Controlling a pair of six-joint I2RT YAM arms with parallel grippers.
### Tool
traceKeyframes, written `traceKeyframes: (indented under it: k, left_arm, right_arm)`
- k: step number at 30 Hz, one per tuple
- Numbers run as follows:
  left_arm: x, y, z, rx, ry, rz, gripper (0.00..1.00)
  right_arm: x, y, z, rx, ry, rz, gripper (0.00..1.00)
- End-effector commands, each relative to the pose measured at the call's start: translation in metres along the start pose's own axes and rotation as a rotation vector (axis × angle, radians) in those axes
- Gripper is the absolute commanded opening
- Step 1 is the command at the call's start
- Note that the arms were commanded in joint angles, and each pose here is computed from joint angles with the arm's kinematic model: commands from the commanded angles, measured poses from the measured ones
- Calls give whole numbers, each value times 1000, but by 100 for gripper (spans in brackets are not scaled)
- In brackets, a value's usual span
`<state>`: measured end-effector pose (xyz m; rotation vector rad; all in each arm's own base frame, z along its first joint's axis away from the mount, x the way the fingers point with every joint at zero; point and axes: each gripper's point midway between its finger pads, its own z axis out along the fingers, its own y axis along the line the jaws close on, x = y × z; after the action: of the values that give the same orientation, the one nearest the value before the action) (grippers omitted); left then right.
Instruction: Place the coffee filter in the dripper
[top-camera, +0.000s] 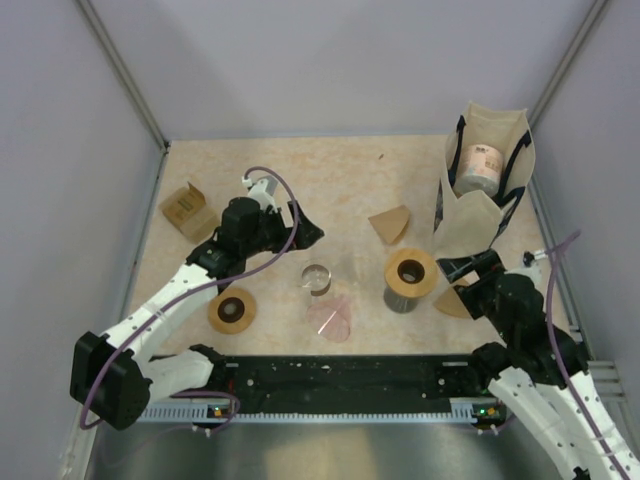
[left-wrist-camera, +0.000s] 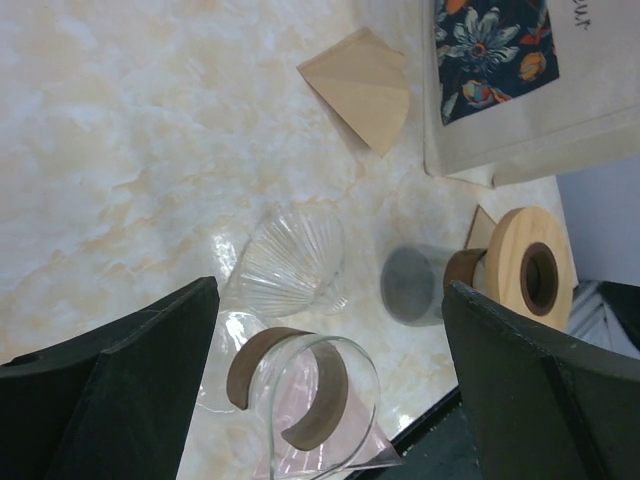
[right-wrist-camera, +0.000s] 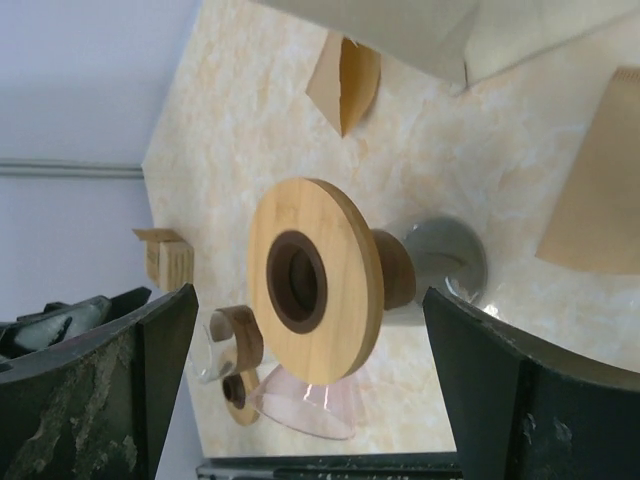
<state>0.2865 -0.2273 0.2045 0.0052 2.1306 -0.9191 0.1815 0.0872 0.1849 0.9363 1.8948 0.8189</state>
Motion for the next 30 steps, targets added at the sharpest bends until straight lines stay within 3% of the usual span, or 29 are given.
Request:
traceKeyframes:
  k: [1, 6, 10, 18, 25, 30]
  left_arm:
    - [-16, 14, -2, -92, -67, 30, 99]
    - [-15, 30, -3, -178, -76, 16, 99]
    - [-19, 56, -14, -328, -117, -3, 99]
    - [-10, 83, -44, -435, -168, -34, 99]
    - [-12, 103, -74, -571, -237, -70, 99]
    - [-11, 104, -79, -571, -259, -72, 99]
  right_arm:
    - [-45, 30, -14, 18, -143, -185, 96]
    - [-39, 63, 3, 48, -3, -484, 97]
    - [-7, 82, 45, 33, 162, -590, 97]
    - [17, 156, 113, 38, 166, -807, 97]
    - [66, 152, 164, 175, 265, -913, 95]
    - [91, 155, 185, 241, 296, -1003, 86]
